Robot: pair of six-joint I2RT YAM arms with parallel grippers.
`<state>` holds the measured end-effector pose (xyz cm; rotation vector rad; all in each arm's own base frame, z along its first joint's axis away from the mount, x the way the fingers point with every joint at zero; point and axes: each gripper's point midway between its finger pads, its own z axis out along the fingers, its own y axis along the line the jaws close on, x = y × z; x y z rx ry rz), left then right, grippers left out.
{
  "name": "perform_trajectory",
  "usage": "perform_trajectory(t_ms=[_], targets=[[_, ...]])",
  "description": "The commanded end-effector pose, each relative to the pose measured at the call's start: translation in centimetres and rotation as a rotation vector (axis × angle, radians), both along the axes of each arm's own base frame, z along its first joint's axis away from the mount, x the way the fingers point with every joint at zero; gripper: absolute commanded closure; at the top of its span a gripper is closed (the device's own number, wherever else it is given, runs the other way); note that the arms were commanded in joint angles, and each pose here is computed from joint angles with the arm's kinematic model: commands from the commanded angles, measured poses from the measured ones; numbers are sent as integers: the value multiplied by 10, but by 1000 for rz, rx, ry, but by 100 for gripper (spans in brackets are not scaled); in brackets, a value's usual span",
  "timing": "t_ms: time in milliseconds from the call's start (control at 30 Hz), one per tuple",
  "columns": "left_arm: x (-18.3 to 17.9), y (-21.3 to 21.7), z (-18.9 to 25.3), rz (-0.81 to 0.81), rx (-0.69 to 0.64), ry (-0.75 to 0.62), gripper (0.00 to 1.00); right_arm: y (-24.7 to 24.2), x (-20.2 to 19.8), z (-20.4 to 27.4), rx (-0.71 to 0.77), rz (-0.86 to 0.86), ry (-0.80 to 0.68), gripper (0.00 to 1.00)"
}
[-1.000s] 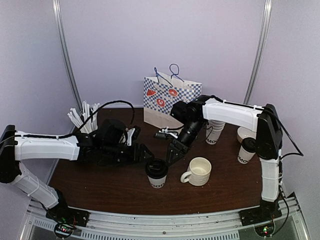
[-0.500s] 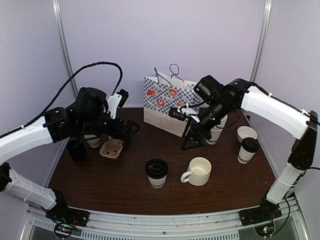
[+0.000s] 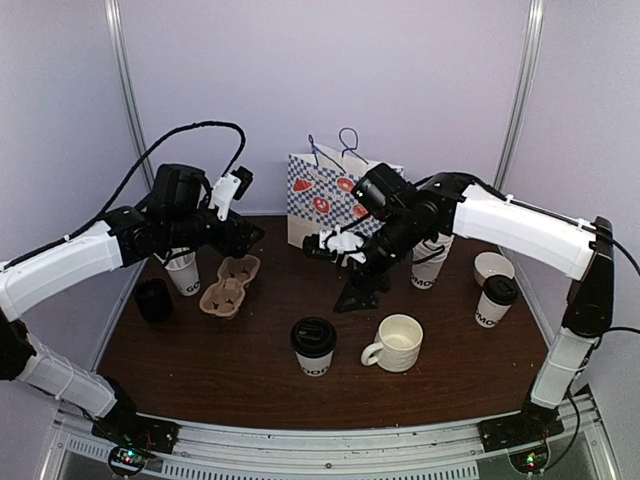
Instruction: Pack the takeout coffee
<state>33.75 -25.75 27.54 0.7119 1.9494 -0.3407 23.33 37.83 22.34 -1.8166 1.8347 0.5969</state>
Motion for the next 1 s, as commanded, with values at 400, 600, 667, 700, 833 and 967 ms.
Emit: perform_trajectory(t_ms=[400,600,667,700,833,967], targets=[[-6,2,23,-4,-117,-30,21,34,-24,-48,-187,122,-22,6],[-3,9,27,14,-127,-37,21,36,-31,-53,-209,142,0,5],[-2,10,28,19,-130,-38,21,38,-30,-56,-219,137,4,4],[-2,11,28,20,-131,-38,21,38,-29,-58,-224,131,3,4],[-2,14,30,28,-137,-41,21,44,-24,-64,-236,112,-13,4],[-1,15,32,30,-144,-42,21,49,-28,-68,-256,129,-8,4]])
